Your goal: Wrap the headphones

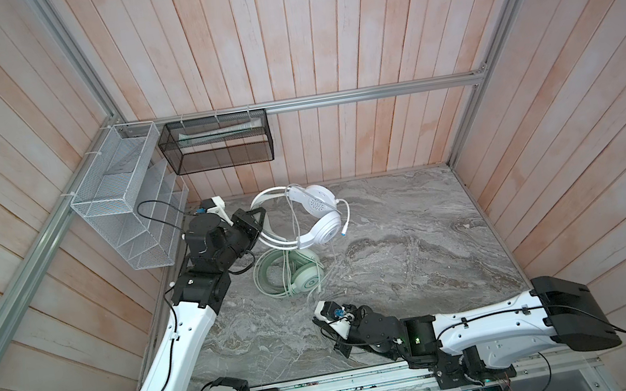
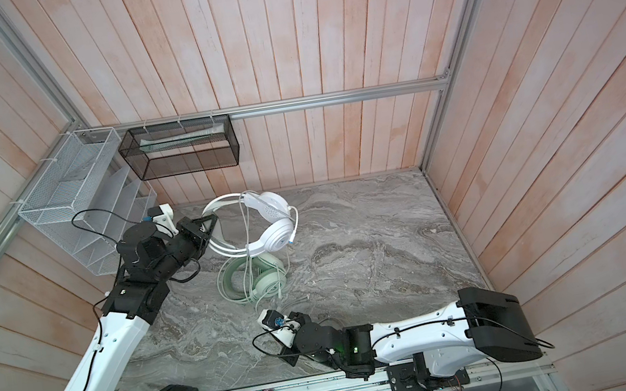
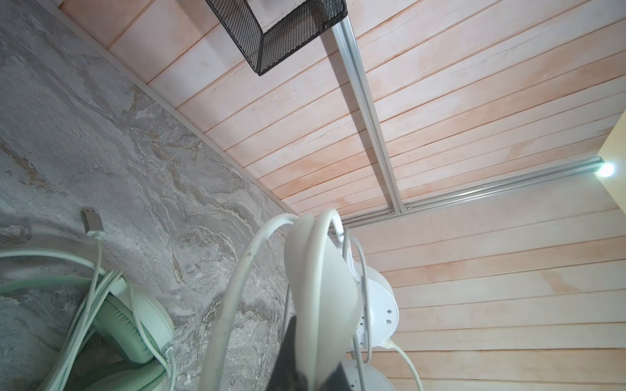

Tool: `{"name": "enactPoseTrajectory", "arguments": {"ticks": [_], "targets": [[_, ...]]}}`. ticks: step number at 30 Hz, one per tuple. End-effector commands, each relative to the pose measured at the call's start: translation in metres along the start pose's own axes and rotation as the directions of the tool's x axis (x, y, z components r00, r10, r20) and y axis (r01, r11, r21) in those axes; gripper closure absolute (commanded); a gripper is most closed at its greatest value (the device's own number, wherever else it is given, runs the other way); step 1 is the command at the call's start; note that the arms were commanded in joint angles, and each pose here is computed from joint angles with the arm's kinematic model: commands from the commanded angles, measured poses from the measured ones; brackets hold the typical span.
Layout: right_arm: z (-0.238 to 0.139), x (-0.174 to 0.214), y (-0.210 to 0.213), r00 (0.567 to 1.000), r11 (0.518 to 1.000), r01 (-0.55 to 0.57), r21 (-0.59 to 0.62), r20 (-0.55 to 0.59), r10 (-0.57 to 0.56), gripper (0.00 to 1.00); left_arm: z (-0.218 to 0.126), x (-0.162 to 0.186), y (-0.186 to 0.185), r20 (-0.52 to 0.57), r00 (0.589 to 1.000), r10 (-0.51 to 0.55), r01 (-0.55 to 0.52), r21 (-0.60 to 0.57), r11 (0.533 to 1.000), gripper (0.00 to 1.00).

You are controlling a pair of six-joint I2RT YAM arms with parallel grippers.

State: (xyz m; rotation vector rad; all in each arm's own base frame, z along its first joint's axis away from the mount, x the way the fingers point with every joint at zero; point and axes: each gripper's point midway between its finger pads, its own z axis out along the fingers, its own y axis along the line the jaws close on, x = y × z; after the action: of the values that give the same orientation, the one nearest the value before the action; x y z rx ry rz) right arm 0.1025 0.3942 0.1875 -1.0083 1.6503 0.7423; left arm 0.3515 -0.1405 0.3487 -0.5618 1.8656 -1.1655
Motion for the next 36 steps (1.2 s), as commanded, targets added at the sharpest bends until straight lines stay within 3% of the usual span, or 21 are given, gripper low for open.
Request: {"name": "enactPoseTrajectory", "arguments": {"ticks": [1, 6, 13, 18, 23, 26, 36], "targets": [[0.009, -0.014, 0.028, 0.999, 0.991, -0.029, -0.134, 0.029, 0.033, 1.00, -0.004, -0.003, -0.024, 0.026, 1.000, -0.012, 0.009, 0.115, 0.993, 1.00], [0.022, -0.019, 0.053, 0.999, 0.976, -0.034, -0.214, 0.029, 0.041, 1.00, 0.002, 0.007, -0.014, 0.002, 1.000, -0.025, 0.025, 0.103, 0.994, 1.00], [0.026, -0.028, 0.037, 0.998, 0.989, -0.033, -0.146, 0.056, 0.042, 1.00, 0.001, 0.016, -0.010, -0.013, 1.000, -0.017, 0.019, 0.100, 0.995, 1.00], [0.014, -0.043, 0.029, 0.996, 0.990, -0.019, -0.141, 0.086, 0.032, 1.00, 0.005, 0.031, 0.014, -0.045, 0.999, 0.002, -0.001, 0.029, 1.000, 1.00], [0.000, -0.053, 0.052, 0.996, 0.957, 0.000, -0.291, 0.089, 0.027, 1.00, 0.005, 0.047, 0.039, -0.061, 0.998, -0.003, 0.001, -0.023, 1.000, 1.00], [-0.004, -0.048, 0.062, 0.998, 0.938, -0.006, -0.348, 0.050, 0.025, 1.00, 0.003, 0.053, 0.040, -0.055, 0.998, -0.024, 0.024, 0.005, 1.000, 1.00], [-0.036, -0.063, 0.033, 0.999, 0.958, 0.027, -0.286, 0.047, -0.014, 1.00, 0.012, 0.097, 0.061, -0.141, 0.990, 0.027, -0.034, -0.047, 0.998, 1.00]]}}
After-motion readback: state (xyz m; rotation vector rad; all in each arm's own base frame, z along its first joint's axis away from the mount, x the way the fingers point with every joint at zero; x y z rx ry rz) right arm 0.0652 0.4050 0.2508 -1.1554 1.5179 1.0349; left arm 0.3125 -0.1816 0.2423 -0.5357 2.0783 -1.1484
